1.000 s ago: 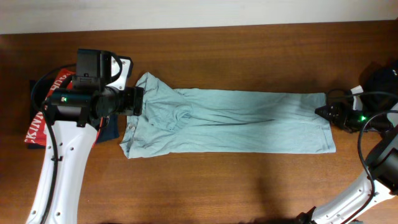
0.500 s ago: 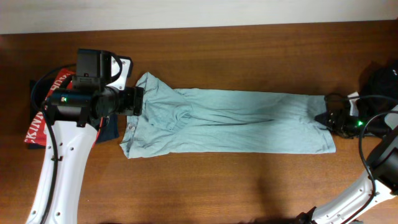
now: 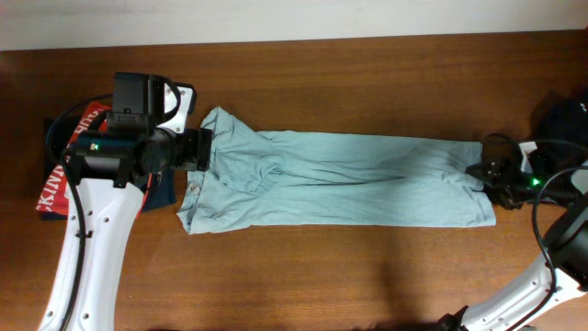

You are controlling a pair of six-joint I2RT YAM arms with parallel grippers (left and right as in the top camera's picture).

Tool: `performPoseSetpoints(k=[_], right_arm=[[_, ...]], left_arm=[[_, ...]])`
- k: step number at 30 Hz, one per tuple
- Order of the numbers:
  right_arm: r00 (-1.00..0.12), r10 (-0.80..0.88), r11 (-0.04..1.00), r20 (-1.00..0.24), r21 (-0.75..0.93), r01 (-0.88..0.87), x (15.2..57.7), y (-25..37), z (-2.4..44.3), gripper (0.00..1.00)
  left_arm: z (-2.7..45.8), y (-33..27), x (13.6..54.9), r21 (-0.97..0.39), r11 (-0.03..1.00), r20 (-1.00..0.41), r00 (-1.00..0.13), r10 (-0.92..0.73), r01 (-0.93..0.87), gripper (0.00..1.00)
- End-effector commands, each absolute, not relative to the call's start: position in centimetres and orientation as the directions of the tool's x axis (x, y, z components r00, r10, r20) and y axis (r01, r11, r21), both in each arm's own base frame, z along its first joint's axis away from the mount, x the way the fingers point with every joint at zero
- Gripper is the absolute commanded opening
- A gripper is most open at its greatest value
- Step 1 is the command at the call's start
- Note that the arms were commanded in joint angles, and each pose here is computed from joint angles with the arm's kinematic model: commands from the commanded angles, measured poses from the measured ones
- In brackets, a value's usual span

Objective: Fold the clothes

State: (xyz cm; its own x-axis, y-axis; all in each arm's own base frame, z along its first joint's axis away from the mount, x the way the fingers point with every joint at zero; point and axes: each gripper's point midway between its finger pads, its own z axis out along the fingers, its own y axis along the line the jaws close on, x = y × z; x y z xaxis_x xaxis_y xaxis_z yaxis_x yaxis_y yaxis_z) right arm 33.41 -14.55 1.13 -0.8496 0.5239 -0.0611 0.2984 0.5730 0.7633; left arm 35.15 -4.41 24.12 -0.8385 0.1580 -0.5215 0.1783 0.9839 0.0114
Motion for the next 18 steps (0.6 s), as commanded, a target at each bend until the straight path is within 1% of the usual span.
performPoseSetpoints(k=[1, 4, 6, 12, 17, 18], right_arm=[[-0.797, 0.523, 0.710, 0.302, 0.362, 0.603, 21.6, -17.9, -9.3, 0.80], [-0.784, 0.553, 0.670, 0.282, 0.409, 0.620, 22.0, -18.1, -9.1, 0.80], [-0.783, 0.566, 0.647, 0.258, 0.449, 0.616, 22.6, -18.1, -8.9, 0.84], [-0.795, 0.550, 0.672, 0.258, 0.429, 0.604, 22.2, -18.3, -9.1, 0.89], [-0.815, 0.517, 0.689, 0.261, 0.437, 0.577, 21.9, -18.0, -8.9, 0.88], [-0.824, 0.507, 0.691, 0.254, 0.451, 0.564, 22.0, -17.9, -8.8, 0.83]], left_arm=[[23.9, -4.3, 35.2, 0.015, 0.984, -0.518, -0.841, 0.158, 0.176, 0.82], [23.9, -4.3, 35.2, 0.015, 0.984, -0.518, -0.841, 0.158, 0.176, 0.82], [23.9, -4.3, 35.2, 0.015, 0.984, -0.518, -0.841, 0.158, 0.176, 0.82], [23.9, -4.2, 35.2, 0.018, 0.985, -0.518, -0.841, 0.158, 0.174, 0.82], [23.9, -4.2, 35.1, 0.018, 0.985, -0.515, -0.843, 0.157, 0.172, 0.83], [23.9, -4.2, 35.1, 0.018, 0.985, -0.515, -0.843, 0.157, 0.172, 0.83]])
